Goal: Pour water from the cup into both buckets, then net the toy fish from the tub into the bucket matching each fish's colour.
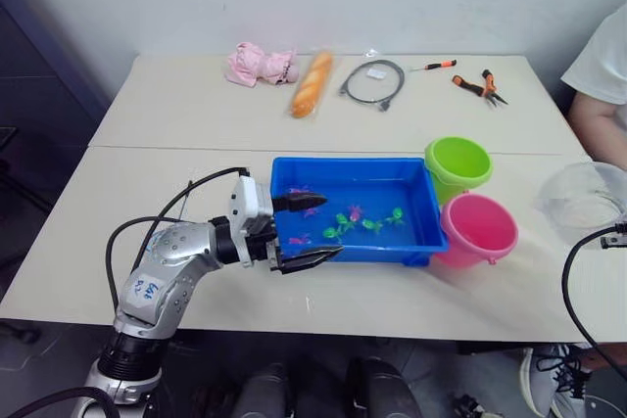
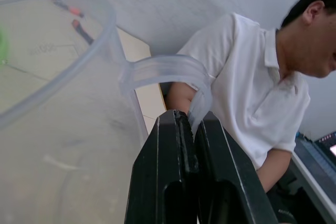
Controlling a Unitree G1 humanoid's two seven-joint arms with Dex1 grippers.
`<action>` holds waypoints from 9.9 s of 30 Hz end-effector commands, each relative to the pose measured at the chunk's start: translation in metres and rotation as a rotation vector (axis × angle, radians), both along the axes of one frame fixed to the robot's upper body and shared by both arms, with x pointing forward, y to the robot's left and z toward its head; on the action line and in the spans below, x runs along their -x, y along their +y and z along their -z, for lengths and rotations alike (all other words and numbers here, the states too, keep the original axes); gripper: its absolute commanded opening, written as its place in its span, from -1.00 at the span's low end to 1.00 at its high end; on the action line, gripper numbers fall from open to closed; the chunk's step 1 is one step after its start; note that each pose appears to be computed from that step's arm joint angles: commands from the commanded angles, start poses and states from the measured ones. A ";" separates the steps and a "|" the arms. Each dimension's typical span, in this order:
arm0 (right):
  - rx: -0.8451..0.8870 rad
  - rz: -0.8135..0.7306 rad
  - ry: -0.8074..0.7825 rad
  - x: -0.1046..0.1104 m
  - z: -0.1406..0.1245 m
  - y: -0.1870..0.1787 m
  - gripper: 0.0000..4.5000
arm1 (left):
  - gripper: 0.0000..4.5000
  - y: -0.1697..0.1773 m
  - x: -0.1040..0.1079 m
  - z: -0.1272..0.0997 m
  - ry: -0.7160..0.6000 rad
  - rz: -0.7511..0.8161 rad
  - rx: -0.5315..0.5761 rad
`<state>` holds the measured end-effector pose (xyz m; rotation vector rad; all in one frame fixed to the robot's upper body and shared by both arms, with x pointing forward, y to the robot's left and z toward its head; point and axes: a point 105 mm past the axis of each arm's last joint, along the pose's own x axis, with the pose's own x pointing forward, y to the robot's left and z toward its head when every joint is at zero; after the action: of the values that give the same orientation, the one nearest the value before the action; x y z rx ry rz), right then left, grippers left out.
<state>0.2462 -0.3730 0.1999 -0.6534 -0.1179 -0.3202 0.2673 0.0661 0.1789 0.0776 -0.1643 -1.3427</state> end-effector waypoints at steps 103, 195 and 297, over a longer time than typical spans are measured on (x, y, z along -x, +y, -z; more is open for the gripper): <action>0.613 0.066 0.041 -0.131 -0.072 0.047 -0.96 | 1.00 0.007 -0.025 -0.014 -0.076 -0.252 0.087; -0.510 -0.128 0.069 0.034 0.047 0.037 0.97 | 1.00 0.036 0.005 -0.017 -0.079 -0.063 -0.084; -0.199 -1.506 0.757 0.019 0.005 0.281 1.00 | -0.98 0.005 -0.005 -0.026 -0.182 0.465 -0.600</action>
<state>0.2306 -0.0967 0.1908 -0.2930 0.1867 1.3267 0.2747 0.0754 0.1943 0.6809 0.1215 -1.8041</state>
